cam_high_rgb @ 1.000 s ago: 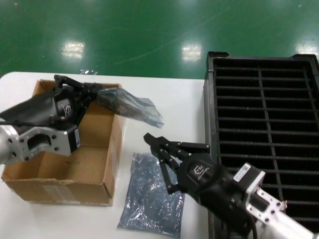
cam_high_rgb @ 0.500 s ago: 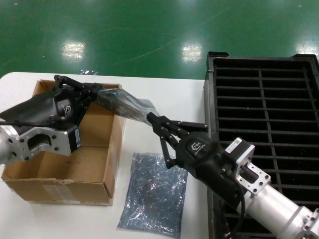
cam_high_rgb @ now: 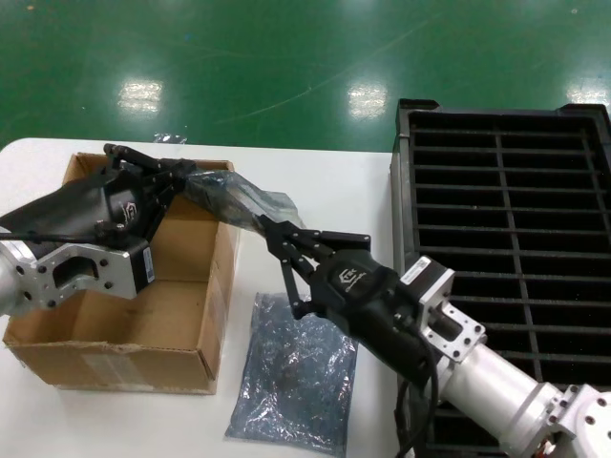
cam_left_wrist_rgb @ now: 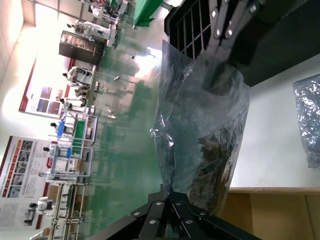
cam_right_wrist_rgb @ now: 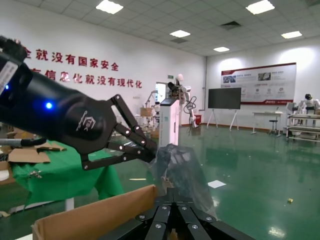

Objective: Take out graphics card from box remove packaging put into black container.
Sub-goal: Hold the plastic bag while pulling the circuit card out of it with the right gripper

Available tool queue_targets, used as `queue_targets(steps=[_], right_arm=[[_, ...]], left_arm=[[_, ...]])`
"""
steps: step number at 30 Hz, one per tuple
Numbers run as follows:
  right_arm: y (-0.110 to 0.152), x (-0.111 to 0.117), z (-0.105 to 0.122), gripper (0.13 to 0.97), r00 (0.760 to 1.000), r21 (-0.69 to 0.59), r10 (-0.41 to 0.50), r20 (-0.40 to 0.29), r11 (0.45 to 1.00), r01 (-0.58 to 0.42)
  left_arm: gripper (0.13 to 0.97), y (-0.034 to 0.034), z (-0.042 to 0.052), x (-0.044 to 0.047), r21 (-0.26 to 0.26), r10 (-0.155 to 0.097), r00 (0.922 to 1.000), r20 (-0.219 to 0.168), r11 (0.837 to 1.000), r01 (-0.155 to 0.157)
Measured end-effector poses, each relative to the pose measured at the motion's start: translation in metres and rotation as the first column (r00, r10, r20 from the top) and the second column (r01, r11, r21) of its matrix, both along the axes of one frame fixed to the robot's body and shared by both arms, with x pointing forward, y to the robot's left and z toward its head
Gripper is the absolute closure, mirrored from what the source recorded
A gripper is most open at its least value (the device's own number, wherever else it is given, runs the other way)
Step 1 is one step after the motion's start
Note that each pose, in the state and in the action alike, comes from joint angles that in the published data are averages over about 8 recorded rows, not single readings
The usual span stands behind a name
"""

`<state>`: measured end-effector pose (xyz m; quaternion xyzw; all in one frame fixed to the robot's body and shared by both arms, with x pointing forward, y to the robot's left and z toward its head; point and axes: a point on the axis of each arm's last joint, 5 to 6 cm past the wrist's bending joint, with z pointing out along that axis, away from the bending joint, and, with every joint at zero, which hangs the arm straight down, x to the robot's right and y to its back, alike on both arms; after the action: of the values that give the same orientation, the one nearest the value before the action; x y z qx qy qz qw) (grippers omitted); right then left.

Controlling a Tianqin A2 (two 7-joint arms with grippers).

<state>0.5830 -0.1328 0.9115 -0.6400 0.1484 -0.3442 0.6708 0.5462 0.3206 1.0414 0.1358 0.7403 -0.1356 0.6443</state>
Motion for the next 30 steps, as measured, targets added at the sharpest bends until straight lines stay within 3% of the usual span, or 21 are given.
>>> queue_targets(steps=[14,30], right_arm=[[0.012,0.024,-0.005,0.963,1.000,-0.077,-0.015,0.014,0.997,0.016],[0.023,0.035,-0.003,0.953,0.993,-0.179,0.014,0.117,0.984,0.007]], left_arm=[[0.958,0.0000,0.0000,0.0000,0.000,0.000,1.0000,0.000,1.000,0.000],[0.958,0.0000,0.0000,0.0000,0.000,0.000,1.0000,0.000,1.000,0.000]])
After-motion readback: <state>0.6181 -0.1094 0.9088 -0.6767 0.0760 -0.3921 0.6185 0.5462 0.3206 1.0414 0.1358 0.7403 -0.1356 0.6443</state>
